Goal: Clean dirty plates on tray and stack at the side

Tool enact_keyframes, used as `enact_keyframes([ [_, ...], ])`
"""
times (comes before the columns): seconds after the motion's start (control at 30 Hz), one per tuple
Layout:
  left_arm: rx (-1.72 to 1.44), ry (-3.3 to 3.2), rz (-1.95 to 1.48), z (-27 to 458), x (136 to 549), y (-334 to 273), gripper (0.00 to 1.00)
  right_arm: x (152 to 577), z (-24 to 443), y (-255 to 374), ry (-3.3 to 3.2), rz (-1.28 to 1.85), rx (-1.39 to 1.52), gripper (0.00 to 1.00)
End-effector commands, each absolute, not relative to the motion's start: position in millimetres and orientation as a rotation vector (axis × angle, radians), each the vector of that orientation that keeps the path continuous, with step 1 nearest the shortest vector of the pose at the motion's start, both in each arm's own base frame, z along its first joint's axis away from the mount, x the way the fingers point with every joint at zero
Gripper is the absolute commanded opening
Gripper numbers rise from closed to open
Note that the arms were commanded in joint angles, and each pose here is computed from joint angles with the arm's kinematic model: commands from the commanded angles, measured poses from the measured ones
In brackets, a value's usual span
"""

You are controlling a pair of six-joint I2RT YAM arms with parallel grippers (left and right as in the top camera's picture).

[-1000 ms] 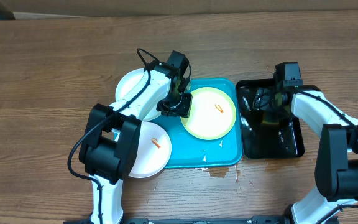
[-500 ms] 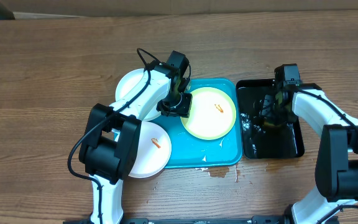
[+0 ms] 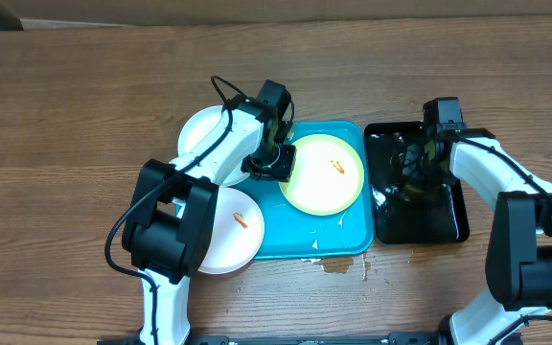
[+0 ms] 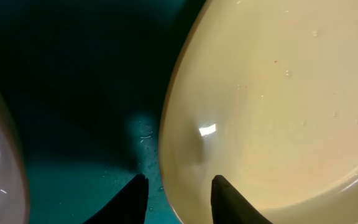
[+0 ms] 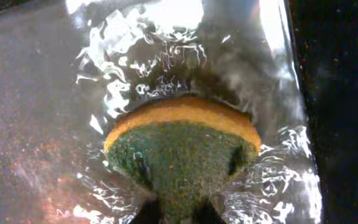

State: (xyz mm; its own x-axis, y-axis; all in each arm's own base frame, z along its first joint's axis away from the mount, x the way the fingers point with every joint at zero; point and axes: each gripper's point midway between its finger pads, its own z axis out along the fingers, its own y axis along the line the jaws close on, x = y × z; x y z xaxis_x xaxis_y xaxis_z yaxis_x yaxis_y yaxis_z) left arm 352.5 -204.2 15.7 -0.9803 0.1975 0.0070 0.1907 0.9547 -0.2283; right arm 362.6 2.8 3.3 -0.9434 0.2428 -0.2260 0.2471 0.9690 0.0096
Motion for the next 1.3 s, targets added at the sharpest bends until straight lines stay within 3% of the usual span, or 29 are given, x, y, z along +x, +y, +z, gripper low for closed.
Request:
enact_keyframes([
  [0.0, -0.295, -3.083, 0.298, 6, 351, -199, 0.29, 365, 5, 4, 2.889, -0.015, 0.363, 0.04],
  [0.1, -0.296, -3.089, 0.302, 6, 352, -200, 0.24, 362, 4, 4, 2.903, -0.017, 0.365, 0.04],
  [0.3, -0.304, -3.099, 0.309, 6, 355, -202, 0.04, 363, 8, 8, 2.916, 0.007, 0.301, 0.04],
  [0.73, -0.270, -3.115, 0.286, 6, 357, -200, 0.04, 359, 67, 8, 2.995, -0.044, 0.321, 0.04],
  [0.87, -0.274, -3.128, 0.296, 6, 361, -201, 0.22, 355, 67, 7, 3.006, -0.088, 0.306, 0.04],
  [0.97, -0.277, -3.134, 0.302, 6, 362, -203, 0.27, 356, 67, 12, 3.005, -0.086, 0.286, 0.04],
  [1.03, -0.277, -3.135, 0.302, 6, 362, -203, 0.23, 356, 67, 15, 3.006, -0.086, 0.275, 0.04],
  [1.13, -0.276, -3.129, 0.297, 6, 361, -202, 0.05, 355, 67, 19, 3.006, -0.085, 0.258, 0.04],
  [1.27, -0.142, -3.132, 0.191, 4, 358, -190, 0.04, 356, 67, 24, 3.002, -0.081, 0.254, 0.04],
])
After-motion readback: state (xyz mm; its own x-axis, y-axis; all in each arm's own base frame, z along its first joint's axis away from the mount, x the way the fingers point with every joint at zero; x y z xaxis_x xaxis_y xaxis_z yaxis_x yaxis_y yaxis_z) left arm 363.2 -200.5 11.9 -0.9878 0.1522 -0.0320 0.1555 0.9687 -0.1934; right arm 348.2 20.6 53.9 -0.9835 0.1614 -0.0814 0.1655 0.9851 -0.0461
